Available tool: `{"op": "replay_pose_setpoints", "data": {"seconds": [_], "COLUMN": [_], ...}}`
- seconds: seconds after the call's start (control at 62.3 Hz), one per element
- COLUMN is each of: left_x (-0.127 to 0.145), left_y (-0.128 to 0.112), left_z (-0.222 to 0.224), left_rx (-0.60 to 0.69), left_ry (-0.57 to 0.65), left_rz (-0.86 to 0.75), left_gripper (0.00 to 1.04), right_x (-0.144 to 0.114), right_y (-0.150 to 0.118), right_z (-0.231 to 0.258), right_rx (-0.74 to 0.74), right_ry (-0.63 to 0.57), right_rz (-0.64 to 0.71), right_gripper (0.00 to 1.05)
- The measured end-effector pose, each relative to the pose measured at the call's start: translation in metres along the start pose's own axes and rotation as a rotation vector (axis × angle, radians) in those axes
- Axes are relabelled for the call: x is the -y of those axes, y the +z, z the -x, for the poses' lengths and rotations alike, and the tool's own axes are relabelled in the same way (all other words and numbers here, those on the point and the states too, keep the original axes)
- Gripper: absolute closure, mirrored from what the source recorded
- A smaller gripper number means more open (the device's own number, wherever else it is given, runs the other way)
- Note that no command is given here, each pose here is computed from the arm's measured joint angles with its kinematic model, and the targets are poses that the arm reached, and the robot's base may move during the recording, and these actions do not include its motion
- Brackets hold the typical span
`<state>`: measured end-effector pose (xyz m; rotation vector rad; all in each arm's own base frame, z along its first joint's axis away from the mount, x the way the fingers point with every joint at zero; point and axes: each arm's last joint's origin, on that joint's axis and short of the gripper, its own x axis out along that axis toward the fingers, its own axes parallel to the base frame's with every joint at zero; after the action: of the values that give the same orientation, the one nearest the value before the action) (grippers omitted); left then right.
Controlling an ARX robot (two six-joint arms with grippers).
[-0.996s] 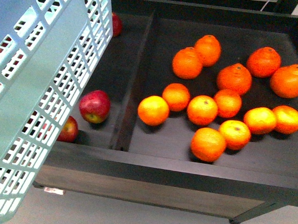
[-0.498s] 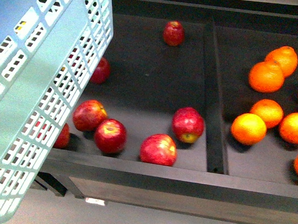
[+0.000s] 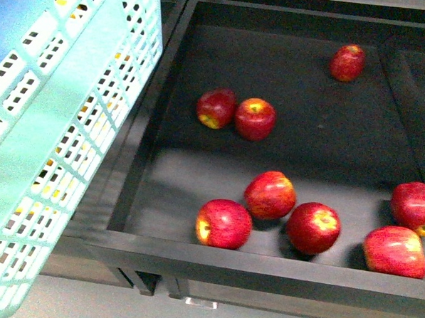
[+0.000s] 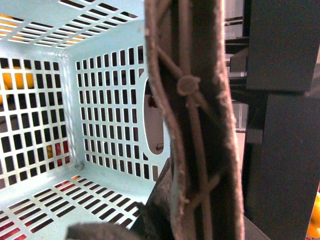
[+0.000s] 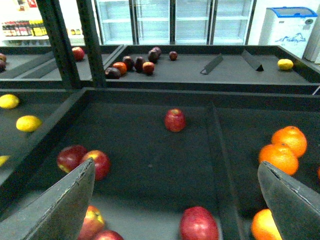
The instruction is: Pick lemon and mango into basket
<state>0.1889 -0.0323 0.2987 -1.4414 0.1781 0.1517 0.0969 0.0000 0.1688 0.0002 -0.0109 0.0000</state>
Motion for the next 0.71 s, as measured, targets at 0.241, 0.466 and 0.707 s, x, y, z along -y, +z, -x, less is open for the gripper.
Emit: {"op": "replay_pose_setpoints", "data": {"seconds": [0.241,0.466,0.707], "left_x": [0.0002,0.0001,0.0001], "left_y": [0.0001,0.0004,0.0003], "left_z": [0.0001,0.0,0.0], "left_rx": [0.0,0.007,0.003], "left_ry": [-0.001,0.0,0.0], "left_rz": [0.001,-0.003,0.0], "left_gripper": [1.0,1.0,1.0], "right_x": [0.0,0.0,0.0001], "right_y": [0.0002,0.0001,0.0001], "right_z": [0.0,0.0,0.0], "right_rx": [0.002,0.001,0.001], "right_ry": [-0.001,-0.001,-0.002], "right_rz": [0.0,0.0,0.0], "right_gripper": [0.09,0.09,0.09]}}
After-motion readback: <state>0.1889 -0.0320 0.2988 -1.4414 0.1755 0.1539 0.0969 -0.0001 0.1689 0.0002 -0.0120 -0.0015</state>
